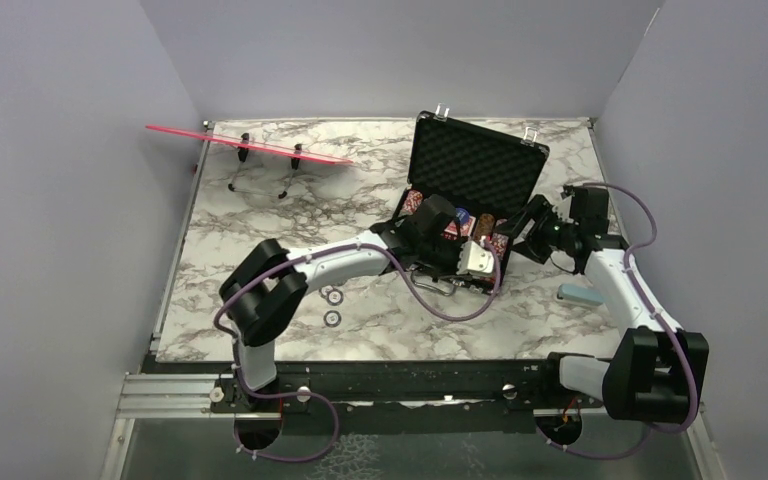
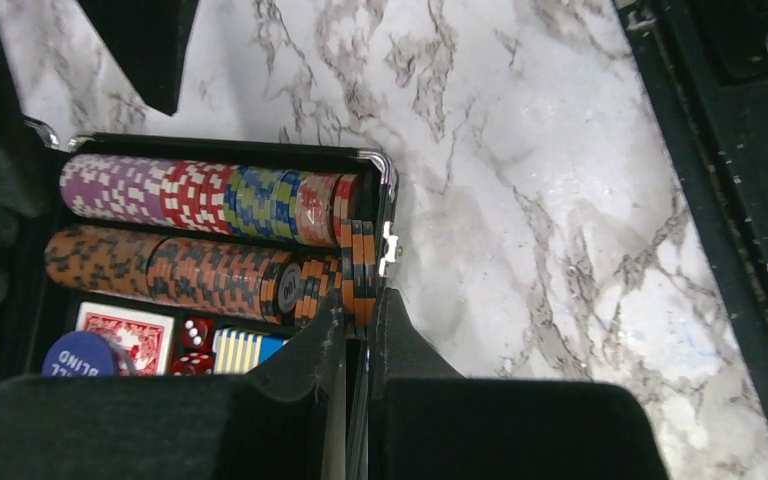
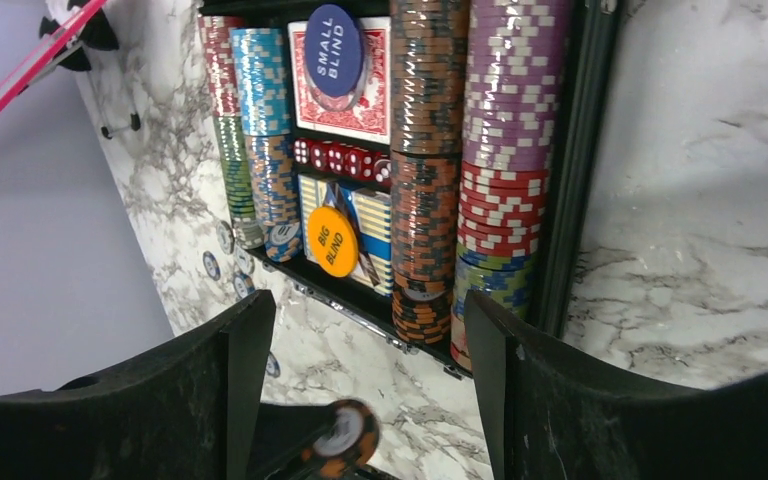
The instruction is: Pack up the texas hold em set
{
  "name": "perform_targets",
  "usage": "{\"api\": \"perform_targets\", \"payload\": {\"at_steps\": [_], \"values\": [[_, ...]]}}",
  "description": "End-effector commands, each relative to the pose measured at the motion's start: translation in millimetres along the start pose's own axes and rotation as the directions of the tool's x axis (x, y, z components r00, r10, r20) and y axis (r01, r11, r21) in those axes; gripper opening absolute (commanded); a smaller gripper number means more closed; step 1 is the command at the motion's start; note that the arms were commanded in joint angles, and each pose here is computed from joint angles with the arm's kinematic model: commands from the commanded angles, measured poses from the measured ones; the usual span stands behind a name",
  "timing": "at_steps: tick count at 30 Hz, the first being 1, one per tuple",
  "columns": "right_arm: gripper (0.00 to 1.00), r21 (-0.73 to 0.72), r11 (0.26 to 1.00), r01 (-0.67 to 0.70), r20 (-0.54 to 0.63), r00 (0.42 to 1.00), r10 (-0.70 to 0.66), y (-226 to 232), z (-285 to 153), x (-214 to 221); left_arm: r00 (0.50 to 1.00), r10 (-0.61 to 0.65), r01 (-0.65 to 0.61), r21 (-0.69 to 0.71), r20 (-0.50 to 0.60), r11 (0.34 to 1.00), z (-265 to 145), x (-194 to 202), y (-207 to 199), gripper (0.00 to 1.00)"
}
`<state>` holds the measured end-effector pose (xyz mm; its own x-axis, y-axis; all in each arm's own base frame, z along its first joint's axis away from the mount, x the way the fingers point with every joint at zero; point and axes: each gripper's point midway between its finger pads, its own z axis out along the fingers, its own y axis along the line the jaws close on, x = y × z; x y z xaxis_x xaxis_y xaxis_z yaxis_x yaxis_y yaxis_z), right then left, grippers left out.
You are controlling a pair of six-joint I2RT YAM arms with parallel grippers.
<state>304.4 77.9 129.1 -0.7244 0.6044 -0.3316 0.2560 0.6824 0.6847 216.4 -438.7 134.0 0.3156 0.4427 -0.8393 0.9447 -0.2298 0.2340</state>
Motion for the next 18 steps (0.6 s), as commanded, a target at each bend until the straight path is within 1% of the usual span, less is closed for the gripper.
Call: {"api": "perform_targets", "payload": {"at_steps": [1,7,13,18], "values": [[0.72,-0.070,0.997,0.037,-0.002,0.999,-0.038,5.8,4.6,-0.8,0.999,-0.003,0.006,0.076,-0.035,0.997,12.8,11.9,5.4,0.00],[0.71,-0.070,0.997,0.029,-0.001,1.000,-0.029,1.0,7.2,3.1,0.999,-0.016,0.021,0.106,-0.049,0.994,23.5,23.9,13.8,0.00],[0.71,-0.073,0.997,0.026,-0.006,1.000,-0.026,-0.3,9.4,4.2,0.995,-0.050,0.056,0.063,-0.090,0.996,24.7,41.6,30.5,0.00],[0.71,-0.080,0.996,0.028,-0.012,1.000,-0.029,0.1,11.8,3.6,0.991,-0.062,0.067,0.043,-0.121,0.997,27.0,52.4,34.6,0.00]]}}
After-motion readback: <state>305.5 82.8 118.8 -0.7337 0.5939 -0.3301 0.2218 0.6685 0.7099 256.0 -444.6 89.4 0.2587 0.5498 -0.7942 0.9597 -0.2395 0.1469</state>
